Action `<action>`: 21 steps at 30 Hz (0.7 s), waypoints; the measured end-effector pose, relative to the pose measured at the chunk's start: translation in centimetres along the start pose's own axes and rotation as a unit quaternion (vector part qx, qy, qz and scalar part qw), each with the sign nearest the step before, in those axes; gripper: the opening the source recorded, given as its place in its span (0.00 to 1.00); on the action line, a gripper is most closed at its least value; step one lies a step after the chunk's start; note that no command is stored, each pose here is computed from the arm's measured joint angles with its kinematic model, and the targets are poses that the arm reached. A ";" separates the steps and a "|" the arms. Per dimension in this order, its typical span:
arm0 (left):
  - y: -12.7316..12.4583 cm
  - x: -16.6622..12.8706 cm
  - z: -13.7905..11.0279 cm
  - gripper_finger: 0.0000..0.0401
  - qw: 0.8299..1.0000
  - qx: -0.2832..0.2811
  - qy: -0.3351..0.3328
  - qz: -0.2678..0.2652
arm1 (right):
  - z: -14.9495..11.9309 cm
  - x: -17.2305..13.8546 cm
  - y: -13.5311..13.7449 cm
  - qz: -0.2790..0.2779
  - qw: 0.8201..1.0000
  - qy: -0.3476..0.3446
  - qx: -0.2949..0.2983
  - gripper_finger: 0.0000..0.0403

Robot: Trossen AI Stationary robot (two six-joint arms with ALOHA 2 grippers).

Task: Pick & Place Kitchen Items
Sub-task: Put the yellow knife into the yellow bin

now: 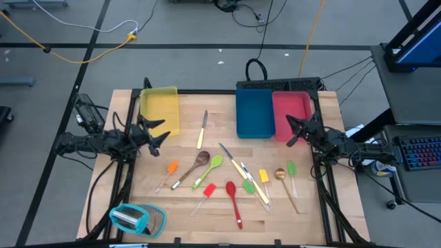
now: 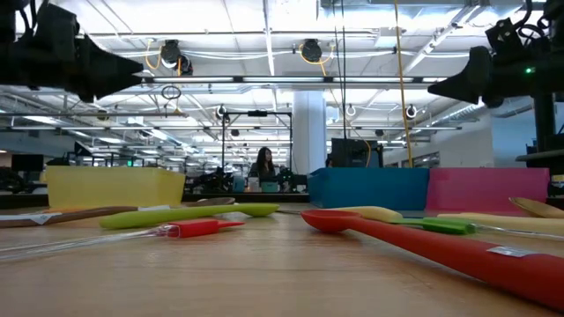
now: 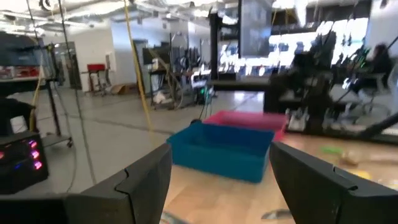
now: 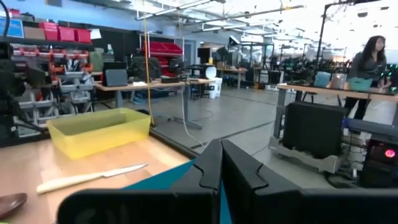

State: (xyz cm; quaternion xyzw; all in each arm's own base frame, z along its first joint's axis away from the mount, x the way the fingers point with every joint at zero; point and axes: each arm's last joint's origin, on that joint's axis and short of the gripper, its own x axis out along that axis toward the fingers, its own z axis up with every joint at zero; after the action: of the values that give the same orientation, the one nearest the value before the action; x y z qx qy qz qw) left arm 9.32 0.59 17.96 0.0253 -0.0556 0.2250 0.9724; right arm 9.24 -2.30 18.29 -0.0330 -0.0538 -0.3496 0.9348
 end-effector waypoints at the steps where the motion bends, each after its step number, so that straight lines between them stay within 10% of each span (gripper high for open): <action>1: 0.0 0.0 -0.1 0.68 1.000 0.002 0.005 0.008 | 0.1 0.0 0.0 0.000 1.000 -0.005 -0.008 0.00; 7: 0.1 0.0 -0.1 0.68 0.999 -0.028 0.004 0.018 | 1.0 0.0 -0.1 -0.009 0.997 -0.042 -0.066 0.00; 21: -0.2 0.2 1.6 0.68 0.994 -0.076 -0.072 -0.034 | 1.7 0.3 1.0 0.145 0.985 -0.094 0.024 0.17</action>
State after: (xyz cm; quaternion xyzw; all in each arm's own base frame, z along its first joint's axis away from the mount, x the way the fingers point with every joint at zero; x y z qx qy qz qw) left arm 9.47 0.38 19.54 -0.0304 -0.1413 0.1845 0.9721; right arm 9.97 -1.54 20.03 -0.0506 -0.1446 -0.2039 0.9669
